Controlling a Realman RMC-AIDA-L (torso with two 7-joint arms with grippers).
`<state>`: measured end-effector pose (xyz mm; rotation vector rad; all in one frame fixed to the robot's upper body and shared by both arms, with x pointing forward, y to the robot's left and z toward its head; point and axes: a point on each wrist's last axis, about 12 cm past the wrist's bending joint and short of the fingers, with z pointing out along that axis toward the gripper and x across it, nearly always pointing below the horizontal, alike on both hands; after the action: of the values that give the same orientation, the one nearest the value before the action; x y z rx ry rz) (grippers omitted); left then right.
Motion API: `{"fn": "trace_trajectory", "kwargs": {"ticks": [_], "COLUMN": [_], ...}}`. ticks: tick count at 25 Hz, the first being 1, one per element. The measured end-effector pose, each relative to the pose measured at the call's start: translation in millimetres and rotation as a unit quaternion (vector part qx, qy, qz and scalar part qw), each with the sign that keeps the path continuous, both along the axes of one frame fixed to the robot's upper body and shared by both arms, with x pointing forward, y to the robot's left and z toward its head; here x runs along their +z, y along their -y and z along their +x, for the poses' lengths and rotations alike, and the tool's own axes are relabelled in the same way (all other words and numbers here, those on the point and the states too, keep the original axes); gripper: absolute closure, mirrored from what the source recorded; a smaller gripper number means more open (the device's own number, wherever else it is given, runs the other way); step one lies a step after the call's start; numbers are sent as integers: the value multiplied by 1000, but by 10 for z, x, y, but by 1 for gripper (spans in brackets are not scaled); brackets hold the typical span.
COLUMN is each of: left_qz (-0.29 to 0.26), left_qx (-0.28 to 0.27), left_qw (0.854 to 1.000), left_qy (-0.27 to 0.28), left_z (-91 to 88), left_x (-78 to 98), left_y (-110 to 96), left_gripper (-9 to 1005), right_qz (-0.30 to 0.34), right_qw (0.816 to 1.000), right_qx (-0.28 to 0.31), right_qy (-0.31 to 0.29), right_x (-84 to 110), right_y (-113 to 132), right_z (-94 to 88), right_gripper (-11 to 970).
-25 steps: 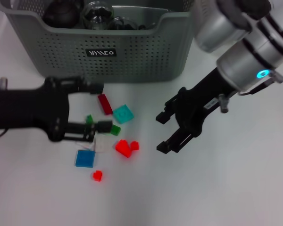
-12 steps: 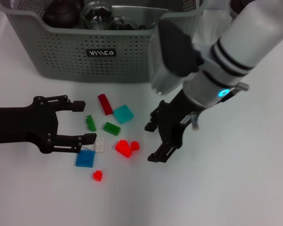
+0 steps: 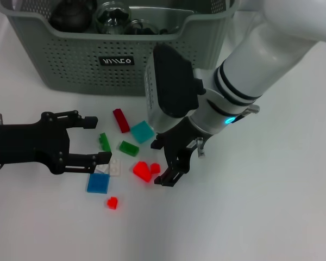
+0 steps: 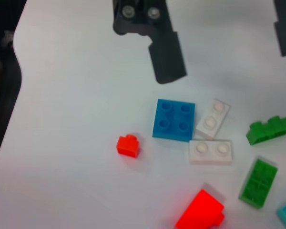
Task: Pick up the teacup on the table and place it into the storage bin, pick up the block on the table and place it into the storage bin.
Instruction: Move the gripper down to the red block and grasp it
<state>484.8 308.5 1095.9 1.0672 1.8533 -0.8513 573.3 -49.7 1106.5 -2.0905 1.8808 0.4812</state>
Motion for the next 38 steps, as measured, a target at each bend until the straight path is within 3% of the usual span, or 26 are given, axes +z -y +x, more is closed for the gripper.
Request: {"fn": "trace_trajectory", "kwargs": {"ticks": [13, 18, 38], "left_qz": [8, 8, 1], "left_qx": [6, 6, 10], "left_qw": [1000, 1000, 1000], "left_qy": [8, 9, 13], "left_z": [62, 73, 80], "left_x": [18, 24, 46], "left_y": [-2, 2, -12], "left_gripper": [137, 137, 137], "right_qz": [6, 11, 4], "right_qw": [1000, 1000, 1000], "right_qx": [-5, -7, -13], "right_qy": [11, 8, 7], "right_x": [-70, -96, -147], "right_y": [-40, -51, -33], "right_z": [-16, -38, -51], "right_gripper": [293, 469, 474]}}
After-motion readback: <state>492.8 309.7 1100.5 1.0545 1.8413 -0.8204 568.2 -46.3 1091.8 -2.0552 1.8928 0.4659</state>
